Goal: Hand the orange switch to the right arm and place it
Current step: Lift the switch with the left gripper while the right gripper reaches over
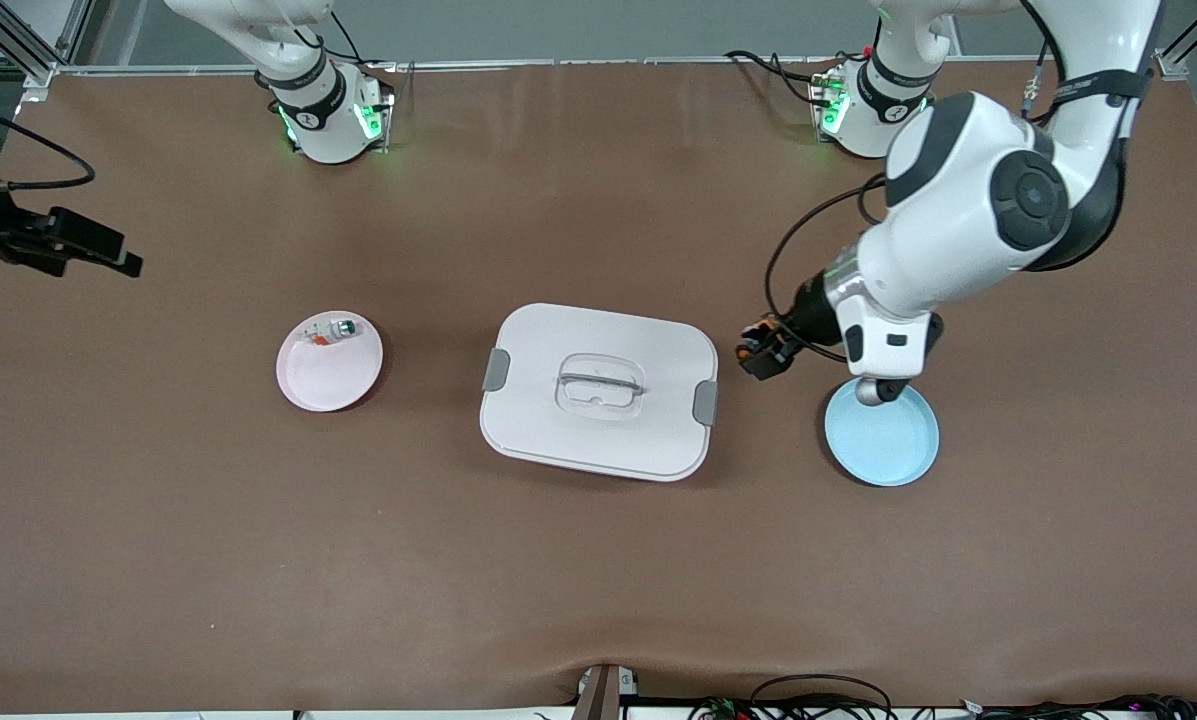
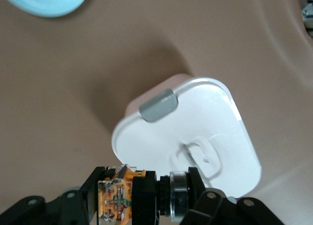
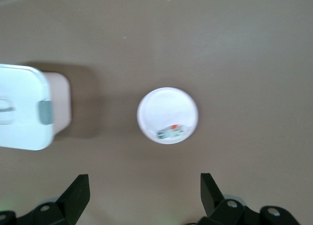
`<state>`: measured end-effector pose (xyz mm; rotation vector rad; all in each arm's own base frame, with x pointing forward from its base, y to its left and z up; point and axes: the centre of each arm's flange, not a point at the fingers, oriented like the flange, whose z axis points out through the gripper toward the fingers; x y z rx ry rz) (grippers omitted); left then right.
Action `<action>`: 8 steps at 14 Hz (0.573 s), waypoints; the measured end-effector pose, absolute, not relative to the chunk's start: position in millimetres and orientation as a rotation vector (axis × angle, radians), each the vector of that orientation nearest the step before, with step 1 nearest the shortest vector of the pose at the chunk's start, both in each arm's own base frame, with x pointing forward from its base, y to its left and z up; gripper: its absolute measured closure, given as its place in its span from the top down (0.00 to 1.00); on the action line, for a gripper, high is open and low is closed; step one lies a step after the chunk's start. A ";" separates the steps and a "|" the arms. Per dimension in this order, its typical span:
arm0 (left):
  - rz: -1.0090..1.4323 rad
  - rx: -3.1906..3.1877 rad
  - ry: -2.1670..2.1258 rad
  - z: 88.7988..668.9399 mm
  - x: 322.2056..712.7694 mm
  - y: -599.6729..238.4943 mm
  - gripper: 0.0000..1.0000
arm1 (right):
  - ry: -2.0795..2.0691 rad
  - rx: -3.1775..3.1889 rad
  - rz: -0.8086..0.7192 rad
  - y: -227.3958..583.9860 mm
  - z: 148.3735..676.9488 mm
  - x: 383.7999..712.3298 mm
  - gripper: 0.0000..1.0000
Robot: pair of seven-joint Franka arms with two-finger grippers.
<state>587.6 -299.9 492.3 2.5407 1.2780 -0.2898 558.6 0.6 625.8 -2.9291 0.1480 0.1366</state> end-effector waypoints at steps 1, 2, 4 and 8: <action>-0.322 2.487 1.372 492.9 586.5 -315.3 0.72 | 0.155 -2.881 0.127 6.2 622.4 558.9 1.00; -0.356 2.435 1.455 492.9 585.7 -329.6 0.72 | 0.160 -2.828 0.104 12.5 618.4 559.4 1.00; -0.415 2.329 1.620 492.4 583.3 -352.4 0.72 | 0.150 -2.719 0.089 36.0 606.8 557.6 1.00; -0.479 2.215 1.776 499.2 568.8 -395.9 0.72 | 0.184 -2.515 0.041 99.9 578.9 558.6 1.00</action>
